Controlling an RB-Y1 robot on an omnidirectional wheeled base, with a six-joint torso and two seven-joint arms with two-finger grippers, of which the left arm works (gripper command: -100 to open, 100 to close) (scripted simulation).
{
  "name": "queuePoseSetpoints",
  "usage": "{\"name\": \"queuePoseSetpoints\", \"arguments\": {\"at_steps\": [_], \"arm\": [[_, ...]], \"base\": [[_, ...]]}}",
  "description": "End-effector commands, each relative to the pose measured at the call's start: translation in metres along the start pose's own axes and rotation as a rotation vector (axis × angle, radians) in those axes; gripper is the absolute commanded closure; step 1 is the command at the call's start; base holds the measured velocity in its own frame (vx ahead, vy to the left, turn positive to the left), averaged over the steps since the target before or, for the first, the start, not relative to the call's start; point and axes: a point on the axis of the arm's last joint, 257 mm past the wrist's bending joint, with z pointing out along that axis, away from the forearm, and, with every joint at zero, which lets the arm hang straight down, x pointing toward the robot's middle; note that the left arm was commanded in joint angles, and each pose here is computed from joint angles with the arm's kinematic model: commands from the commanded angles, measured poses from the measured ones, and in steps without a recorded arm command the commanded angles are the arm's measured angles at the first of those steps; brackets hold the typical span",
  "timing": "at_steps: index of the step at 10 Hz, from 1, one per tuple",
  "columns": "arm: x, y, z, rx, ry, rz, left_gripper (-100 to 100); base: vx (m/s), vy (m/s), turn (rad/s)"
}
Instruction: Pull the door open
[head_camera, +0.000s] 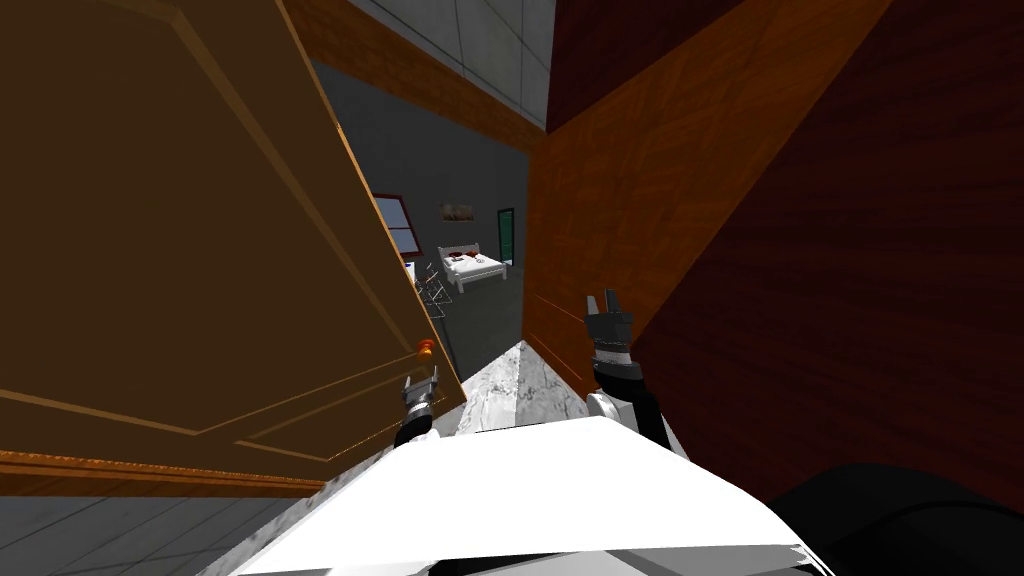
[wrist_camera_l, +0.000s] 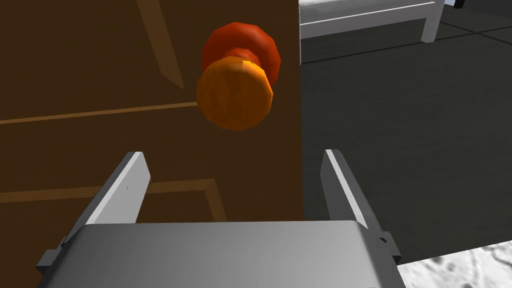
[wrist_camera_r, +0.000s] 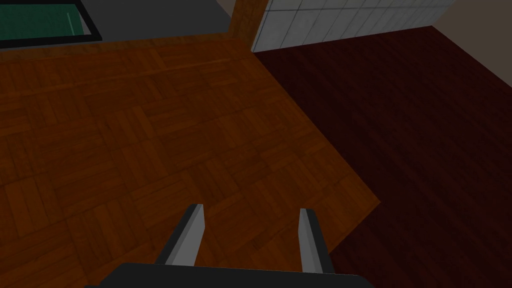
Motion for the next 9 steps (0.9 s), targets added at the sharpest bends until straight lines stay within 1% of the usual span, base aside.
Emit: {"name": "queuePoseSetpoints", "arguments": {"at_steps": [1, 3, 4, 5, 6, 8, 9], "arm": [[0.000, 0.003, -0.0003, 0.001, -0.003, -0.057, -100], [0.000, 0.007, -0.0005, 0.001, -0.005, -0.110, -100], [0.001, 0.005, -0.0006, 0.001, -0.004, -0.090, -100], [-0.003, -0.014, -0.0005, 0.018, -0.007, -0.095, -100], [-0.005, -0.028, -0.0005, 0.029, -0.008, -0.096, -100], [-0.007, -0.043, -0.0005, 0.042, -0.009, -0.096, -100], [-0.009, -0.058, -0.0006, 0.055, -0.009, -0.096, -100]], "base": [[-0.059, 0.010, -0.015], [-0.051, 0.004, -0.010], [-0.024, 0.002, -0.002], [0.113, 0.001, -0.122], [0.204, 0.020, -0.147], [0.171, 0.012, -0.069], [0.164, 0.020, -0.094]]}}
